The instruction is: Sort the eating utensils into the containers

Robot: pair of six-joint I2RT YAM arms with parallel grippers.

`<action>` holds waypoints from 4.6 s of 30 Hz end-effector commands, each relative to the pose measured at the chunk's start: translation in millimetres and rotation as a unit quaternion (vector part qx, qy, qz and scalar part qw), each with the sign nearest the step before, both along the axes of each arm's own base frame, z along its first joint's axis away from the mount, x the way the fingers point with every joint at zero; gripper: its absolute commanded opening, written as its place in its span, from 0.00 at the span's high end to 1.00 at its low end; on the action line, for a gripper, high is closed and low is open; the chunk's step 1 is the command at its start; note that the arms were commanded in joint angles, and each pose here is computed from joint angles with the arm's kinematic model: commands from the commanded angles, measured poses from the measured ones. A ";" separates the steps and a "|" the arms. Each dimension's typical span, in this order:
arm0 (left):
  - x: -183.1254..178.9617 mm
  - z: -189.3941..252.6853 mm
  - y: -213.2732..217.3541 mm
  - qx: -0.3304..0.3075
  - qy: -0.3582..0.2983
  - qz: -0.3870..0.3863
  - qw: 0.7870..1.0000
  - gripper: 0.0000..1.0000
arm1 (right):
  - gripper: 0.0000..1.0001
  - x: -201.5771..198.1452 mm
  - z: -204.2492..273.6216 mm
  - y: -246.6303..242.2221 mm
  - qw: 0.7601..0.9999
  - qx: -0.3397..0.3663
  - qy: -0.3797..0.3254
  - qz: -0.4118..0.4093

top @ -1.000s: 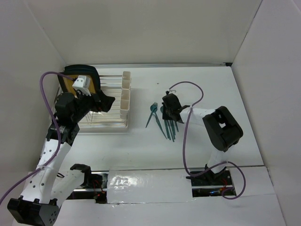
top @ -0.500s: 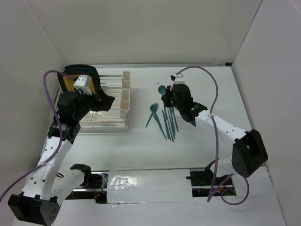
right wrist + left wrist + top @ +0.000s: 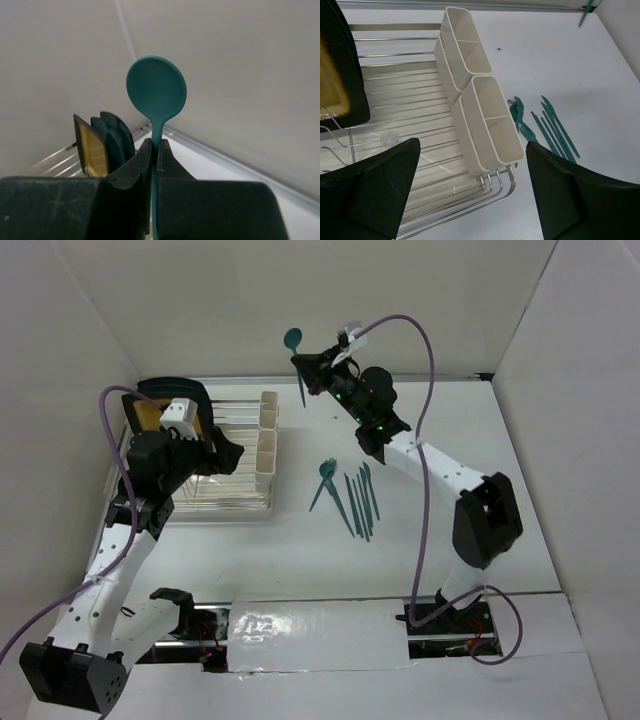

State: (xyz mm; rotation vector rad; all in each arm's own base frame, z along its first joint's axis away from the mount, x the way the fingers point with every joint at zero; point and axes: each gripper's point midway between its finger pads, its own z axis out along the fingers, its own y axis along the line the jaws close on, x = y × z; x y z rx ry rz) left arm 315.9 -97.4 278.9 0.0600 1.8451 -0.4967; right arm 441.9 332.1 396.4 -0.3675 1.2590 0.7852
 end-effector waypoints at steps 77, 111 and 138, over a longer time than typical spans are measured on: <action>13.7 2.2 12.9 0.017 -0.018 0.021 0.999 0.00 | 0.55 -97.6 -323.0 -38.0 0.842 -0.117 0.496 -0.176; 14.7 0.1 9.7 0.013 -0.014 0.013 1.000 0.00 | 1.00 -82.4 -306.1 -44.2 0.871 -0.171 0.423 -0.183; 23.8 -11.0 18.4 0.036 -0.005 0.032 0.999 0.00 | 1.00 -3.4 2.7 28.6 0.988 0.079 -0.116 0.062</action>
